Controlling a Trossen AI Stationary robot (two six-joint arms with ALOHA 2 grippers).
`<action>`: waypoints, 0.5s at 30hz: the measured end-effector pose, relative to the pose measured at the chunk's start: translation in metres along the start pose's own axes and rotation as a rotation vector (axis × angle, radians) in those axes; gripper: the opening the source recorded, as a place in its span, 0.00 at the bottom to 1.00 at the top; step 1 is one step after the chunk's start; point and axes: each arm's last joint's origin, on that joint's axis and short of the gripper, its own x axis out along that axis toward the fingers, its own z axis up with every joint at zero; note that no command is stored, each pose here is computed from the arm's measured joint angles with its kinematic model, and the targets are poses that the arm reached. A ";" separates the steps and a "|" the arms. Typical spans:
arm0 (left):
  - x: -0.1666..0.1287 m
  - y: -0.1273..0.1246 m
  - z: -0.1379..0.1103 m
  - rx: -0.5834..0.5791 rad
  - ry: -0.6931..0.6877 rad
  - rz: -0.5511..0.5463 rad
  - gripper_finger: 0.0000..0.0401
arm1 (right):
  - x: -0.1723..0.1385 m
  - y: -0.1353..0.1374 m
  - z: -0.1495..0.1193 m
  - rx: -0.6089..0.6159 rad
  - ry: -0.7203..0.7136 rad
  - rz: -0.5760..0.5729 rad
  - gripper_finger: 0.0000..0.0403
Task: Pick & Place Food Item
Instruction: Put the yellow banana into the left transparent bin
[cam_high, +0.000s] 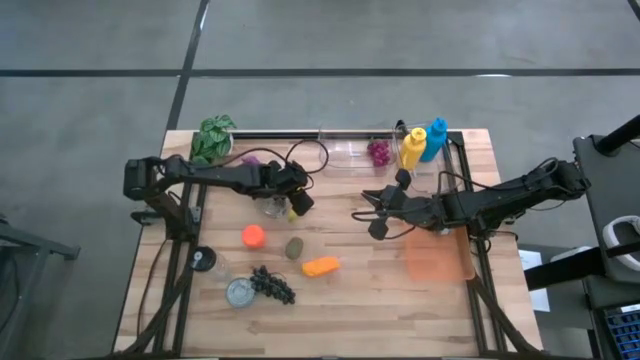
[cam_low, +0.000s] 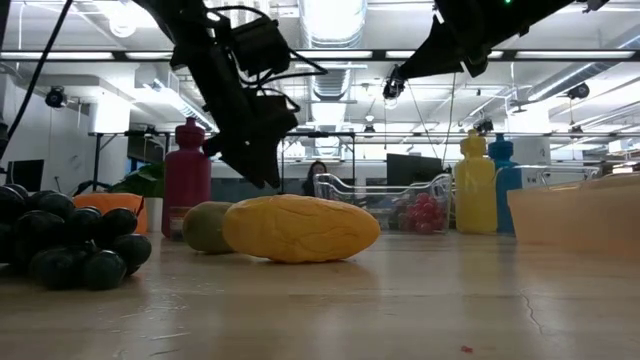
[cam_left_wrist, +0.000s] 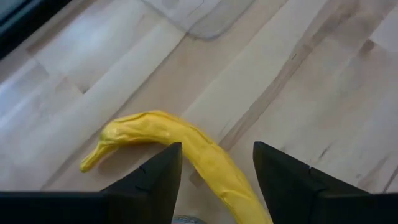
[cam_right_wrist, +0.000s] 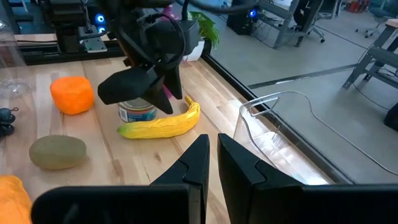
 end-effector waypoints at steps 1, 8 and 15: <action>0.001 0.000 -0.002 -0.006 0.000 0.000 0.49 | 0.000 0.000 0.000 0.000 0.000 0.000 0.07; 0.008 0.000 -0.008 -0.035 -0.016 -0.052 0.48 | 0.000 0.000 0.000 0.002 -0.002 0.000 0.07; 0.008 0.000 -0.009 -0.037 -0.020 -0.056 0.51 | 0.000 0.000 0.001 0.006 -0.006 0.001 0.07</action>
